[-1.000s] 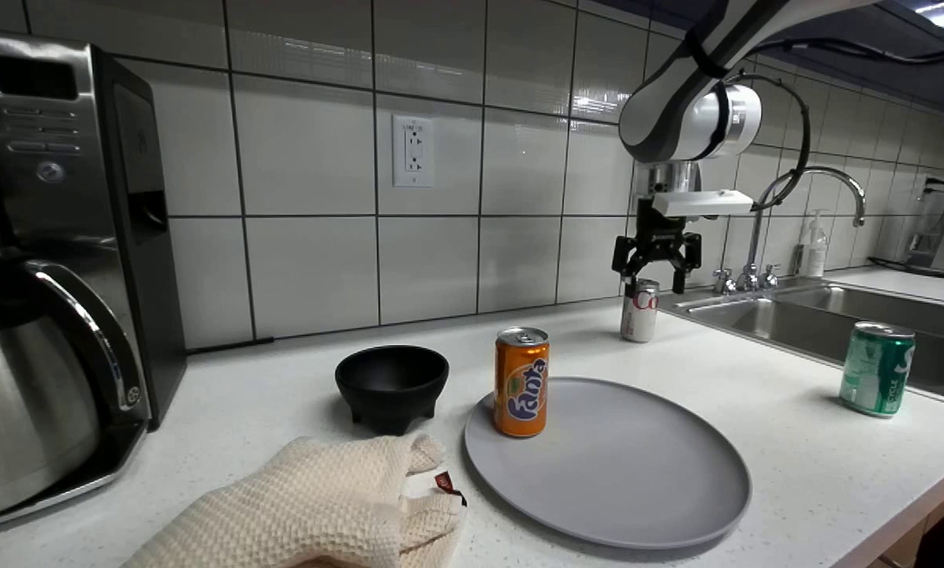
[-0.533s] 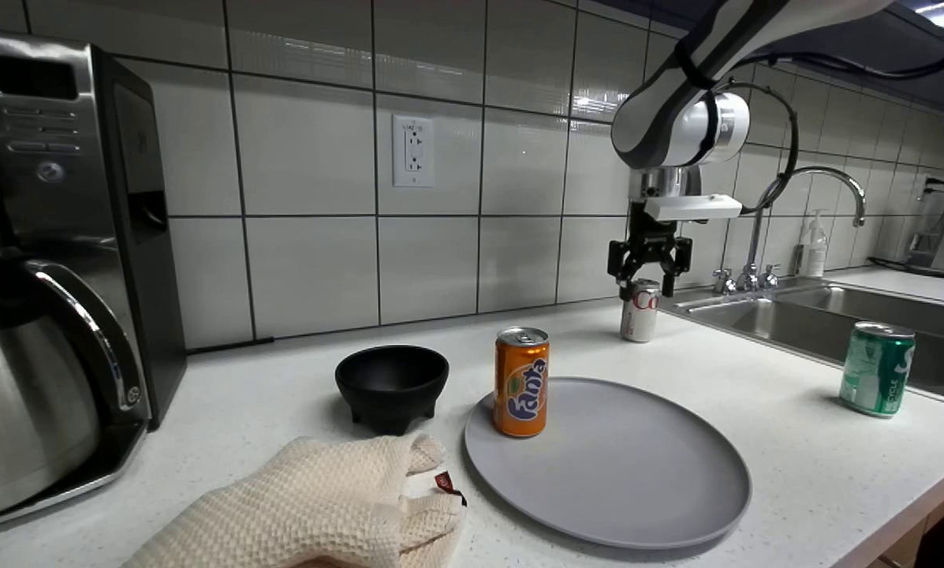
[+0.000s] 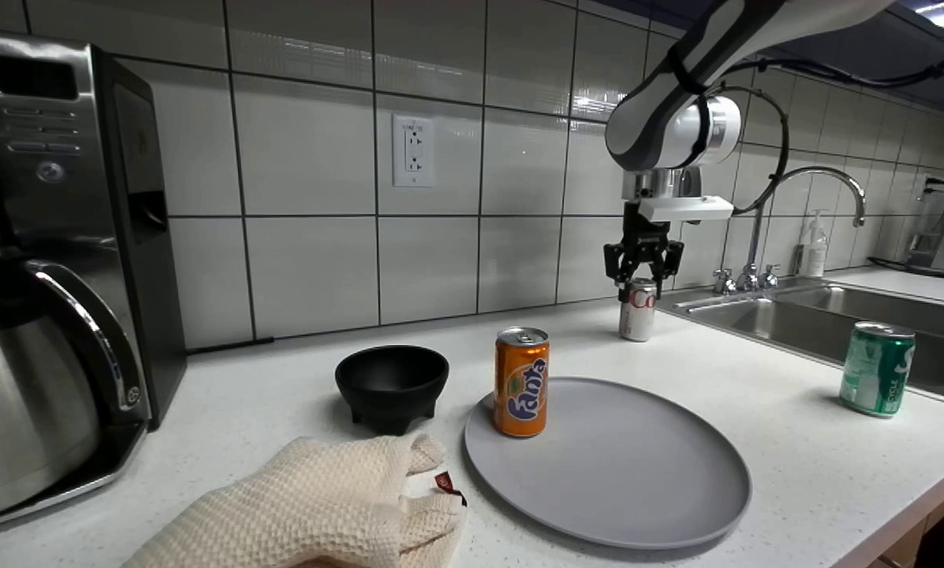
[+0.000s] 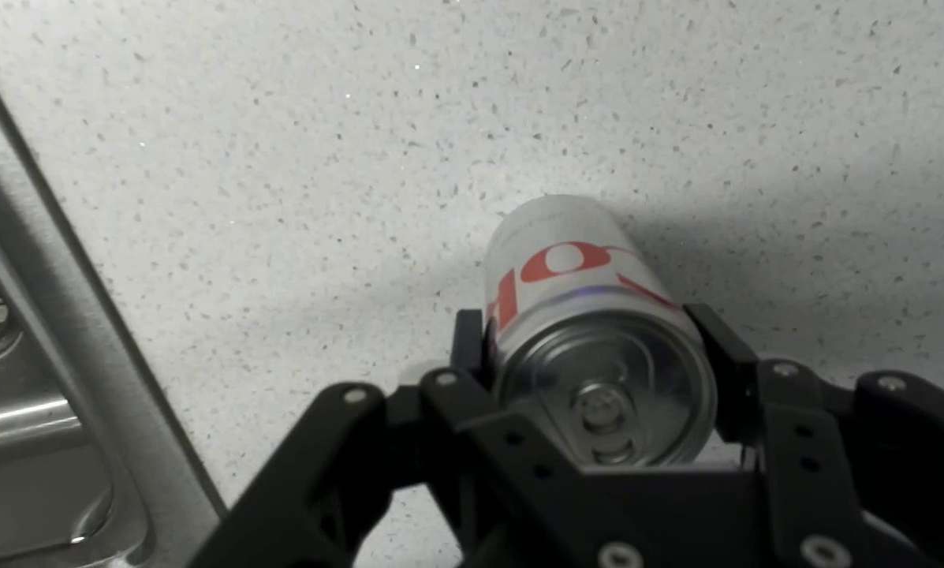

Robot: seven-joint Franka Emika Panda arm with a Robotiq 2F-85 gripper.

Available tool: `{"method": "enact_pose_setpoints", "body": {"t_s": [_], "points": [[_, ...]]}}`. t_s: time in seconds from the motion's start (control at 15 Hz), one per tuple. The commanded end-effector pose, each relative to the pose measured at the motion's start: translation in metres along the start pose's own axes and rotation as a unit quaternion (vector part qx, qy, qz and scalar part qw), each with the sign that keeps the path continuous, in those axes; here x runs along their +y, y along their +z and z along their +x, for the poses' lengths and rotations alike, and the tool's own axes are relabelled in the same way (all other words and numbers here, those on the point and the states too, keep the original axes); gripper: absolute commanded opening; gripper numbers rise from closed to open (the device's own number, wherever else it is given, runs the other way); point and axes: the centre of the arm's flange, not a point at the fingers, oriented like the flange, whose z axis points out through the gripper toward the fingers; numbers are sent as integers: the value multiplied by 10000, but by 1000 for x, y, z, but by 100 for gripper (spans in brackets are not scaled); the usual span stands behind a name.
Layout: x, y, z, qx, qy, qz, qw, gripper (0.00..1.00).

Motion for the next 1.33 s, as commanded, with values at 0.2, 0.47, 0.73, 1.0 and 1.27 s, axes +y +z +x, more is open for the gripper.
{"method": "enact_pose_setpoints", "body": {"t_s": [0.2,0.47,0.73,1.0,1.27], "points": [[-5,-25,-6,118,-112,123,9998,38],[-16,-36,-21,153,-161,133,9997,38],[-33,-47,-42,151,-266,144,9994,38],[-51,-60,-66,146,-406,145,9990,38],[-72,-72,-90,166,-565,175,9981,38]]}}
